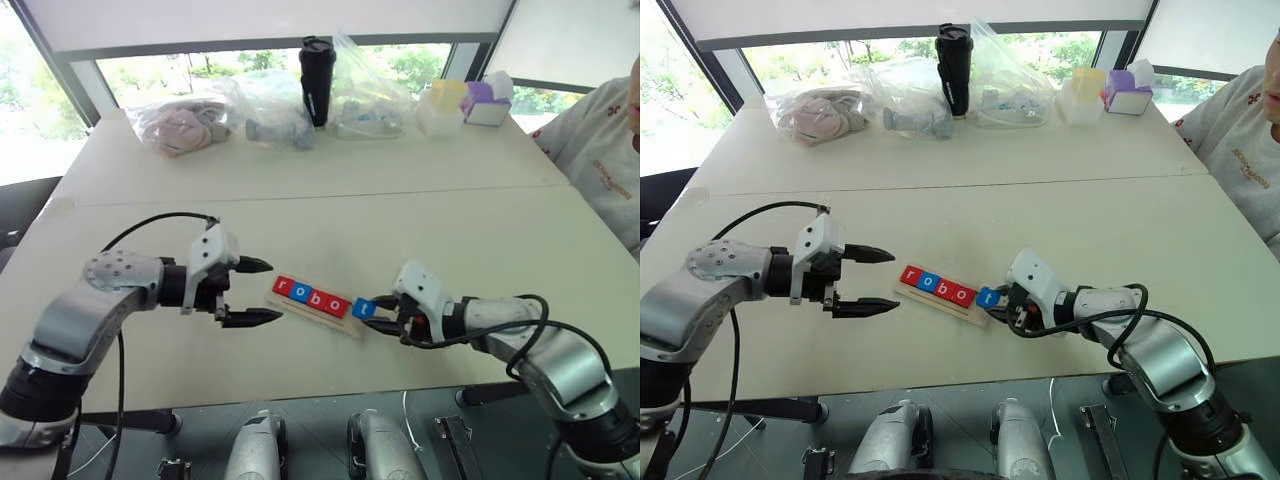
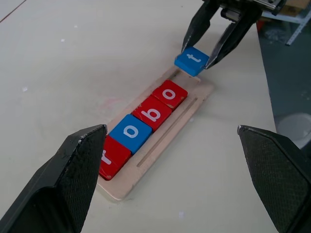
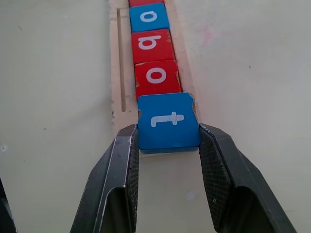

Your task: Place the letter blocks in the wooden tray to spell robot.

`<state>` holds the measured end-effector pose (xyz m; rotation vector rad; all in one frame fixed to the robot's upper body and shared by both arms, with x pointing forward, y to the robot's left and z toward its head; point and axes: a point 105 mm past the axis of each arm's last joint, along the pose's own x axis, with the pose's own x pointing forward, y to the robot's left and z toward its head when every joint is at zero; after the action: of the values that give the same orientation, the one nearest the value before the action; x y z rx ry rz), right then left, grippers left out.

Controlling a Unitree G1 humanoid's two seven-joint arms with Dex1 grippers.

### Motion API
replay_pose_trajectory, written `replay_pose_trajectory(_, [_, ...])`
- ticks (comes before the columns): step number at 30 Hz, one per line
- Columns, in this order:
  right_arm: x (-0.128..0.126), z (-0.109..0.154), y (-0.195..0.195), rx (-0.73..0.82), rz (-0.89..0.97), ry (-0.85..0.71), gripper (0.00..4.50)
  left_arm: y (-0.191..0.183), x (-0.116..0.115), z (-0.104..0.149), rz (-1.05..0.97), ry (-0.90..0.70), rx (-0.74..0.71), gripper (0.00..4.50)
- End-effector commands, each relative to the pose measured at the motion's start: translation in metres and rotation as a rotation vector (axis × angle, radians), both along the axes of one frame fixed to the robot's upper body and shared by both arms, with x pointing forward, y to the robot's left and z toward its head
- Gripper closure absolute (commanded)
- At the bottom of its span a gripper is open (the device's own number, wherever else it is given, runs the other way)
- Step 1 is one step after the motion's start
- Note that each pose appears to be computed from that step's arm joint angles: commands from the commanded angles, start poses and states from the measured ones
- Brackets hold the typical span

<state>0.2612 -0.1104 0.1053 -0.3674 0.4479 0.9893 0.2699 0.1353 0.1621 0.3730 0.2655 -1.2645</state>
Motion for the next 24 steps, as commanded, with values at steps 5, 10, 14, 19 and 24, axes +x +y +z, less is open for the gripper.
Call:
replay_pose_trajectory(5, [-0.002, 0.004, 0.012, 0.015, 0.026, -0.022, 3.33, -0.002, -0.002, 0.011, -0.005, -0.040, -0.015, 0.00])
replay_pose_trajectory(10, [0.005, -0.003, 0.007, -0.018, 0.008, -0.036, 3.33, -0.004, -0.001, 0.010, -0.006, -0.040, -0.020, 0.00])
replay_pose_trajectory(14, [0.011, 0.000, 0.006, -0.014, 0.002, -0.047, 3.33, -0.004, 0.000, 0.009, -0.003, -0.040, -0.019, 0.00])
replay_pose_trajectory(19, [0.011, -0.001, 0.011, -0.012, 0.023, -0.052, 3.33, -0.004, 0.000, 0.009, 0.003, -0.043, -0.021, 0.00])
replay_pose_trajectory(24, [0.010, 0.000, 0.014, -0.002, 0.037, -0.051, 3.33, -0.003, 0.000, 0.009, 0.008, -0.043, -0.022, 0.00])
